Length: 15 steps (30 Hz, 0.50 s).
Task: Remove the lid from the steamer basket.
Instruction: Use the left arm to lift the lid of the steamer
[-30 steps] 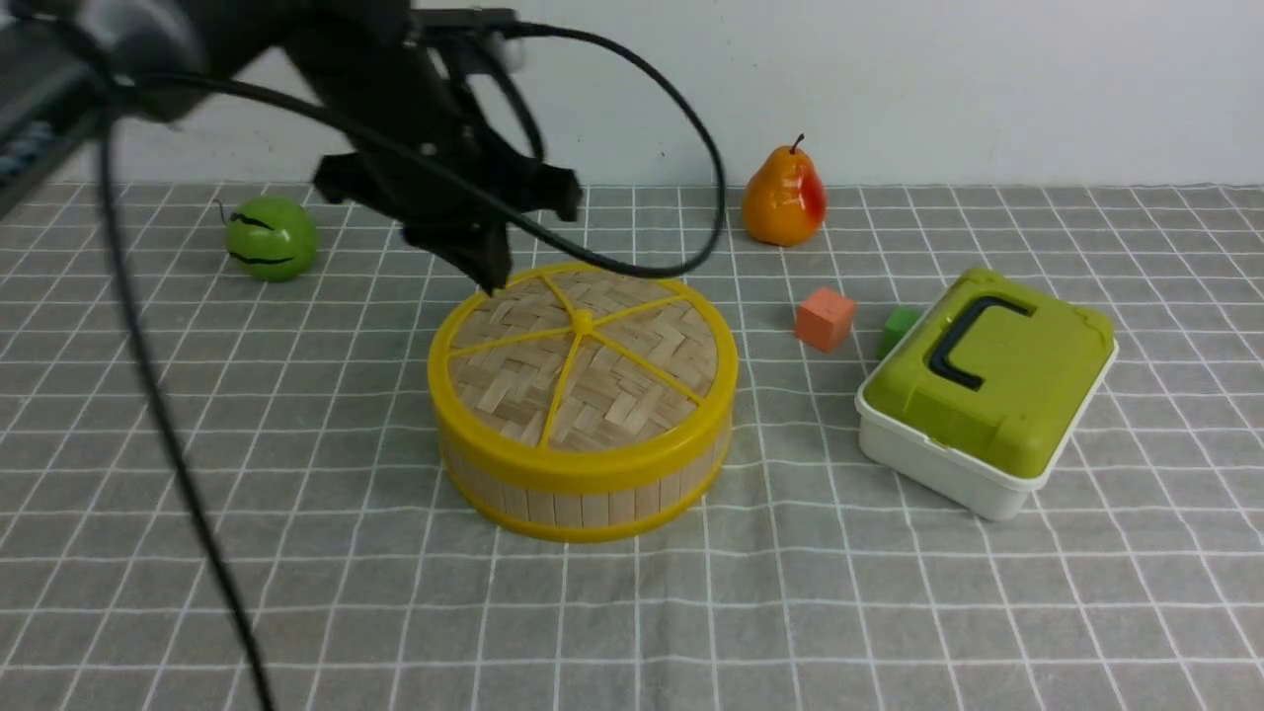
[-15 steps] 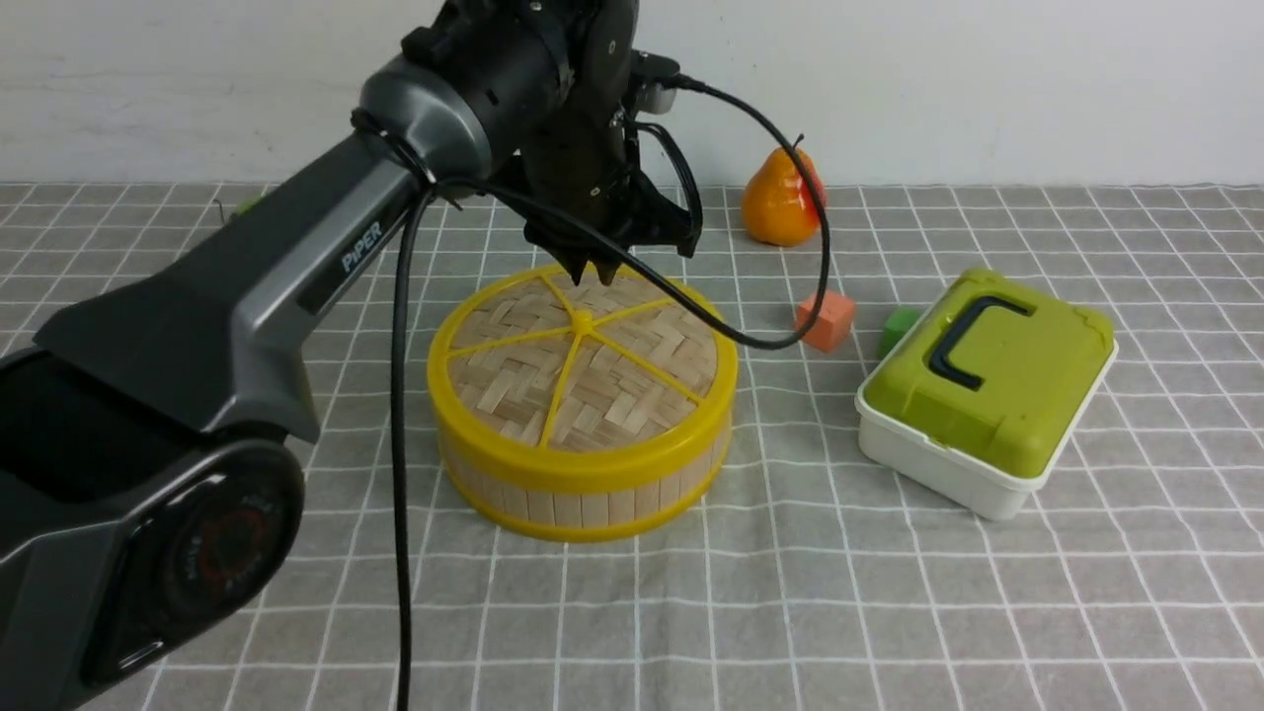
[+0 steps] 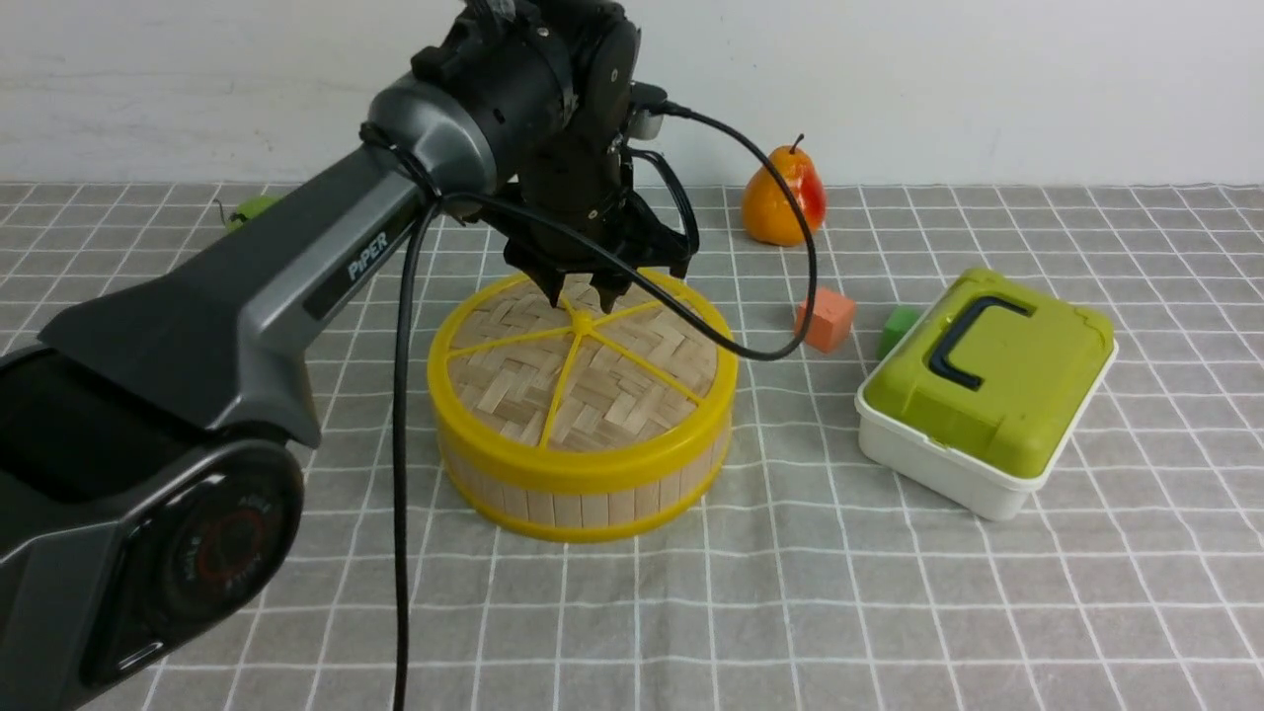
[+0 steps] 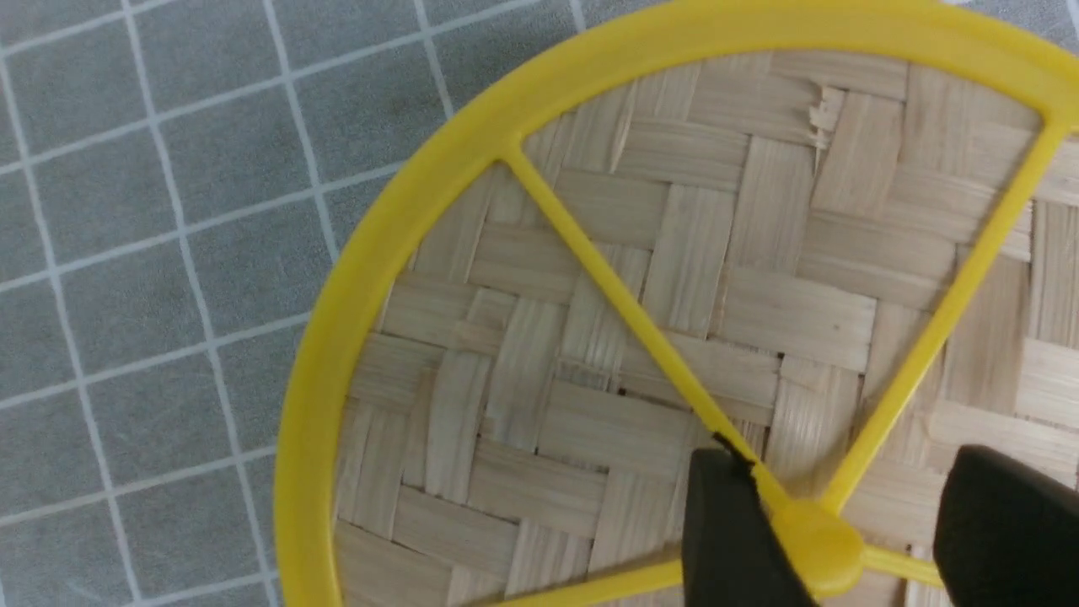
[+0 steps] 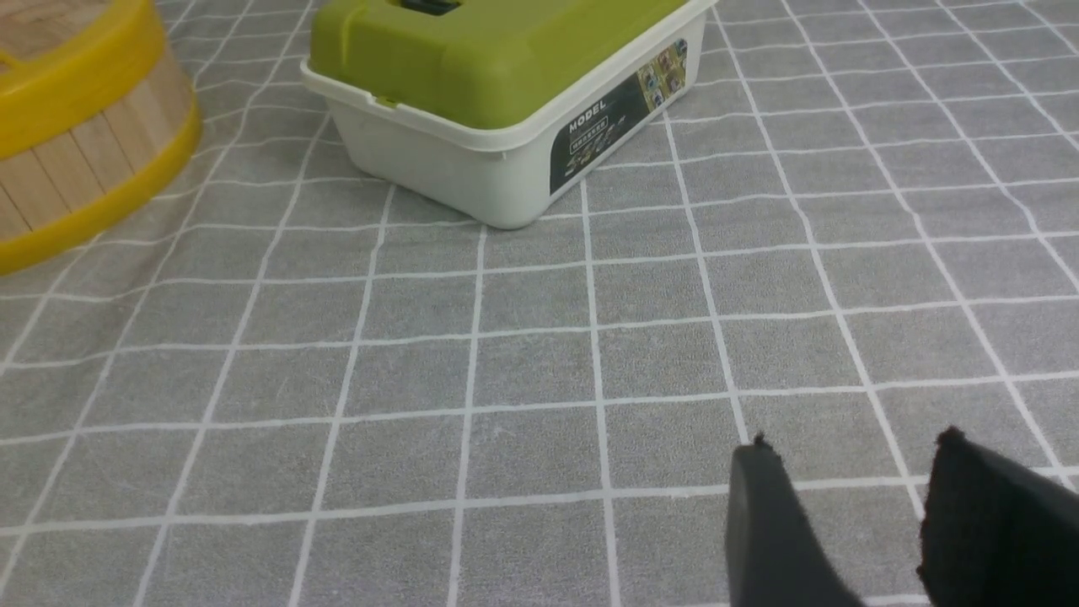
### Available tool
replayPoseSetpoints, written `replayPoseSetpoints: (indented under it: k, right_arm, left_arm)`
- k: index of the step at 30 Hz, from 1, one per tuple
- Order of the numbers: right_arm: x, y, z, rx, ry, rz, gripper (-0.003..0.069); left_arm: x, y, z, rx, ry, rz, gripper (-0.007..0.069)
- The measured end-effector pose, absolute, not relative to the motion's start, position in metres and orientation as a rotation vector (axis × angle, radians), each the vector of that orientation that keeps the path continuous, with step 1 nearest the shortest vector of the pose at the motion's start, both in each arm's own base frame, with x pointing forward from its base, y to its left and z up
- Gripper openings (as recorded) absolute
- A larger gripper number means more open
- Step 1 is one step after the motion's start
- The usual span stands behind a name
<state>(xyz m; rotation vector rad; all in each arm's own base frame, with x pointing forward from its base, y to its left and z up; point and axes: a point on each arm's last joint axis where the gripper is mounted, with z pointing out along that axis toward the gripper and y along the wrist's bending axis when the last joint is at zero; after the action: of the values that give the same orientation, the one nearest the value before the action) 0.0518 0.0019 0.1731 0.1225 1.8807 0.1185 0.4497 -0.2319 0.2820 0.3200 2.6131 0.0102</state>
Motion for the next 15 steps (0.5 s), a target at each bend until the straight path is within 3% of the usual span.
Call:
replayPoseSetpoints:
  k: [15]
  right_arm:
    - [0.052, 0.002, 0.173, 0.122, 1.881, 0.119, 0.0241]
  left_arm:
    - [0.446, -0.233, 0.265, 0.317, 2.677, -0.01, 0.0312]
